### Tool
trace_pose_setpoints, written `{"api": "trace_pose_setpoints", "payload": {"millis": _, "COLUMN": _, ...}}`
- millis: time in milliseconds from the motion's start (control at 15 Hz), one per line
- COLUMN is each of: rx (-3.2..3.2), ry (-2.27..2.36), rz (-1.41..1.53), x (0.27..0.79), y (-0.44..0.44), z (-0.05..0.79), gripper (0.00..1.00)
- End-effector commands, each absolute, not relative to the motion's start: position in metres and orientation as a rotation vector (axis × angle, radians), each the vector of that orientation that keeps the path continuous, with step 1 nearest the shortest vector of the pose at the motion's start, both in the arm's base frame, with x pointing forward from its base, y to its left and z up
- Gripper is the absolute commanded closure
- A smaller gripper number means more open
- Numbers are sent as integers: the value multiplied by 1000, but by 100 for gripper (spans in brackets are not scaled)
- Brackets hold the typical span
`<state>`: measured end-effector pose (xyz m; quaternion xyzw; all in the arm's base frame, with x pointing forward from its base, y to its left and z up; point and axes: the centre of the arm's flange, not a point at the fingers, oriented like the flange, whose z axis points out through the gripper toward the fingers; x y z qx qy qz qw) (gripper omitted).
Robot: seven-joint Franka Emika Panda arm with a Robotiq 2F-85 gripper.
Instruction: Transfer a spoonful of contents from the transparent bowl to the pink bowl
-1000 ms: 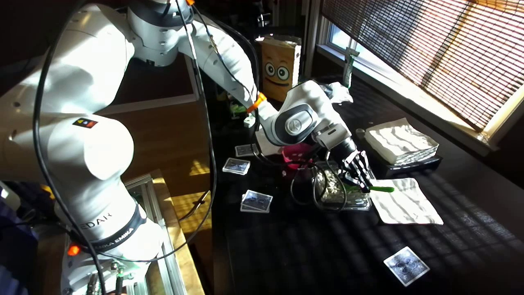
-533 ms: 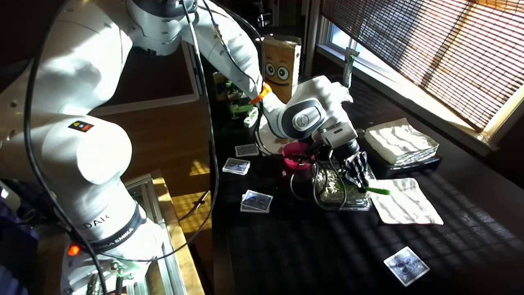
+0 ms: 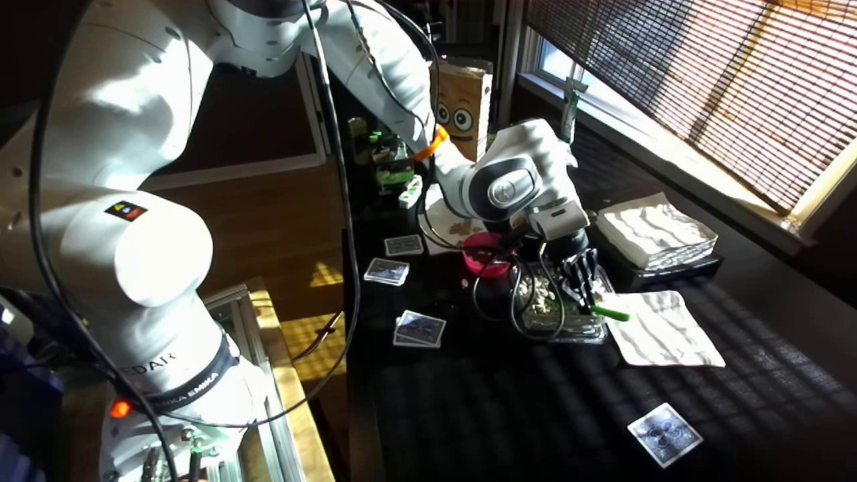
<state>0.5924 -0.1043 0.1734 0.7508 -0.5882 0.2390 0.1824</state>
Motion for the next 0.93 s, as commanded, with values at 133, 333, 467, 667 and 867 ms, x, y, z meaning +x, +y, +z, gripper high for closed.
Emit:
{"api": "trace_pose_setpoints", "payload": {"millis": 133, "rx": 2123, "ry": -1693, "rz": 622, "x": 597, "y": -89, "z": 167, "gripper": 95}}
{"api": "trace_pose_setpoints", "payload": {"millis": 333, "rx": 2132, "ry": -1693, "rz": 612, "x": 598, "y": -86, "z": 165, "gripper": 95}}
{"api": "trace_pose_setpoints", "payload": {"millis": 467, "rx": 2134, "ry": -1703, "rz": 605, "x": 597, "y": -86, "z": 166, "gripper": 95}}
{"api": "trace_pose_setpoints", "payload": {"millis": 667, "rx": 2157, "ry": -1719, "rz": 576, "x": 597, "y": -88, "z": 167, "gripper": 95}}
{"api": "trace_pose_setpoints", "payload": {"millis": 867, "rx": 2157, "ry": -1755, "rz": 565, "x": 597, "y": -94, "z": 170, "gripper": 95}}
